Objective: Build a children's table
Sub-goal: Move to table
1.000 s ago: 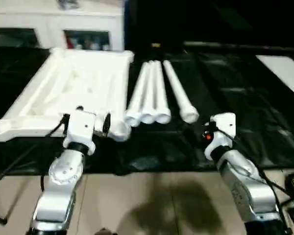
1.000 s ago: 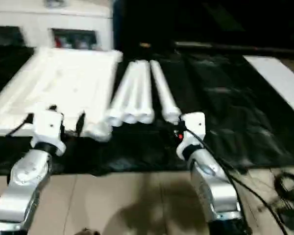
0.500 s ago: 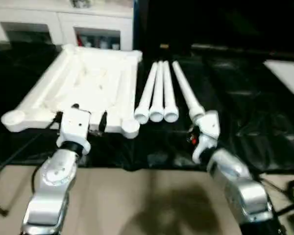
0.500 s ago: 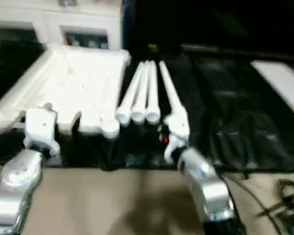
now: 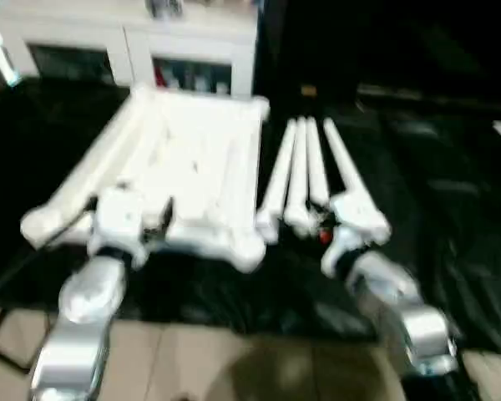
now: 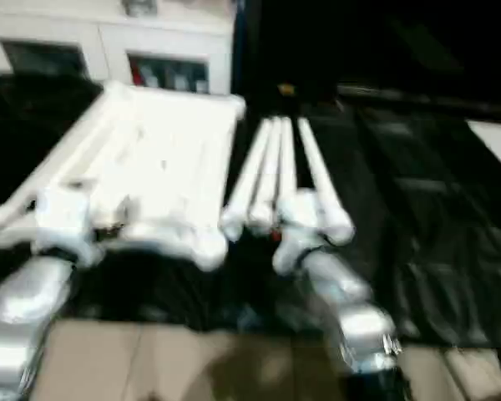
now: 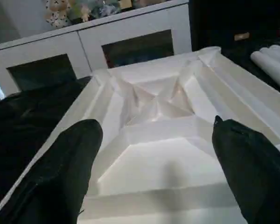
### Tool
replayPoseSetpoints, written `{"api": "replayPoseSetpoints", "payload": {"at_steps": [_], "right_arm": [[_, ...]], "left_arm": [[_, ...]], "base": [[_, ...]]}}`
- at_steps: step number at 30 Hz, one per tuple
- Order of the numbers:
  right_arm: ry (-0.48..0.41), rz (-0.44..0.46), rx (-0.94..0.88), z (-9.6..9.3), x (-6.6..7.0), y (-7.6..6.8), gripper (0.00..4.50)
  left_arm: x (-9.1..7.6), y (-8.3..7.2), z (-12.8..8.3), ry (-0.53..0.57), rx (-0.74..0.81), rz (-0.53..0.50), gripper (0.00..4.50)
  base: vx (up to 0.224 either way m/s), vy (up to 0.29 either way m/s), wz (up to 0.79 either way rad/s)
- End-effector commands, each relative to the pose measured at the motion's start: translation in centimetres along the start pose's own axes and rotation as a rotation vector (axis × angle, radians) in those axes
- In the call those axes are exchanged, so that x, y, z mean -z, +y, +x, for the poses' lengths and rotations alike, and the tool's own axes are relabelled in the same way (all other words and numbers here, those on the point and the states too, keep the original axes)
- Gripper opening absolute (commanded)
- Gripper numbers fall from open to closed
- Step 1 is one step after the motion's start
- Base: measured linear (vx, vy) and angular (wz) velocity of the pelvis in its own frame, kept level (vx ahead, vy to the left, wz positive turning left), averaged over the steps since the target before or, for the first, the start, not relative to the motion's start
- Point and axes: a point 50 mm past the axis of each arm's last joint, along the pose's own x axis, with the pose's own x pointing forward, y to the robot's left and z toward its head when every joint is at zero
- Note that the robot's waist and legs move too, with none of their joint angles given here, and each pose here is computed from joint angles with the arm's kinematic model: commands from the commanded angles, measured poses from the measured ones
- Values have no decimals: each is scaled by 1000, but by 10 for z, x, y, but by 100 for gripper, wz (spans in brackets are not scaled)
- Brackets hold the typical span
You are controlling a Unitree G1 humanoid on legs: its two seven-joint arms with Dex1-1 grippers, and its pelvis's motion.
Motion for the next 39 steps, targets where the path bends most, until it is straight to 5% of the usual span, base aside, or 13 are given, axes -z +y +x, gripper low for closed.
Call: {"api": "replayPoseSetpoints", "payload": {"at_steps": [1,24,28,30,39], "right_arm": [[-3,-4,40,-6,-1,-10,409],[-22,18,64,-7,-6,-14,409],[-16,-6,30,-11,-9,-15,409],[6,-50,-73,-18,-14,-18,409],[141,-178,-356,-37,-24,-22,409]], "left_arm": [[-4,-9,2,-17,40,-16,427],[-7,-19,12,-27,170,-10,427],[-6,-29,5,-16,366,-58,427],[-5,-38,-6,13,615,-79,427],[6,-33,-17,153,1020,66,427]], "base": [[50,-92,6],[92,-3,3],[48,-69,4],[44,-68,-5],[-21,3,1]]}}
